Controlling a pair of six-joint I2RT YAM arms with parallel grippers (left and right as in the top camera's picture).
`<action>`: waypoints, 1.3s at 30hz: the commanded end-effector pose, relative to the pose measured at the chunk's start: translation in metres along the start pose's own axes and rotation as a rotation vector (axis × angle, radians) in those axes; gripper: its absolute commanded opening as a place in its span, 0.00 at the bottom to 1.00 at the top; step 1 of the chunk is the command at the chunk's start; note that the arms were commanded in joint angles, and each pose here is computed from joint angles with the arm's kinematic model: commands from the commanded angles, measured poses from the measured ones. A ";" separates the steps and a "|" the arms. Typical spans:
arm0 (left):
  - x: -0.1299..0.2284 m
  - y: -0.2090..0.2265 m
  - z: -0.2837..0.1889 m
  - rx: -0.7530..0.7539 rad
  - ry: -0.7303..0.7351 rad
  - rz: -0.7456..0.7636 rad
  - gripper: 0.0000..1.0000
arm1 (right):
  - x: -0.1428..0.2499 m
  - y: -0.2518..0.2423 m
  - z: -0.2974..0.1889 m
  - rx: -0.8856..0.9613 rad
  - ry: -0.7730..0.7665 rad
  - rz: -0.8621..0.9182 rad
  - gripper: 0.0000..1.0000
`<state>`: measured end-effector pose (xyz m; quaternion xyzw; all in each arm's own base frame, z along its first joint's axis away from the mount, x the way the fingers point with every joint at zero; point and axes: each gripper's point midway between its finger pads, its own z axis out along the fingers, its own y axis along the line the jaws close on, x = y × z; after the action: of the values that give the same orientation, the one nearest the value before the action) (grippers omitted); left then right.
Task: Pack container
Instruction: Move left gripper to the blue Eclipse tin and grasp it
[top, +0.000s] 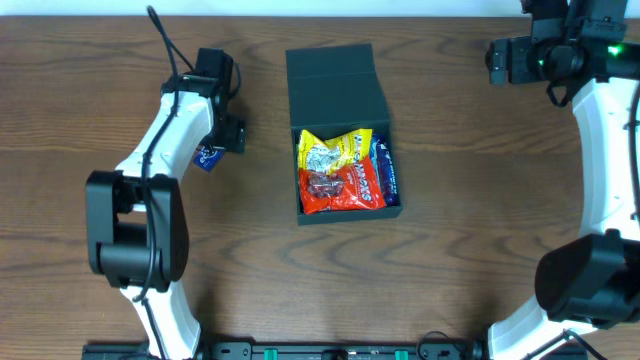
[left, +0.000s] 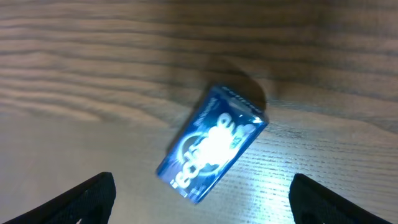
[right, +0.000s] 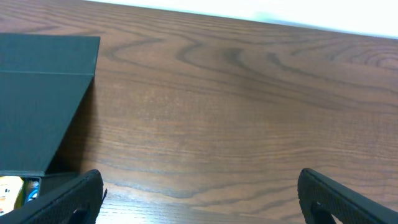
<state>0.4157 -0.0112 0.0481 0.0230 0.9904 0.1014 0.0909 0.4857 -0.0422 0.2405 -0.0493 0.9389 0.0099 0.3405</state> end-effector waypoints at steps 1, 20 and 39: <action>0.005 -0.001 0.015 0.024 0.034 0.088 0.90 | 0.000 0.001 -0.004 -0.007 -0.007 0.012 0.99; 0.017 0.001 0.040 0.173 0.062 0.162 0.74 | -0.002 0.001 -0.004 -0.005 -0.015 0.011 0.99; 0.020 0.010 0.045 0.116 0.074 0.088 0.32 | -0.003 0.001 -0.004 -0.004 -0.017 0.010 0.99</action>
<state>0.4083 0.0030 0.0096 0.0881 0.9937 0.0380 0.0587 0.4872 -0.0424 0.2418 -0.0495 0.9375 0.0092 0.3442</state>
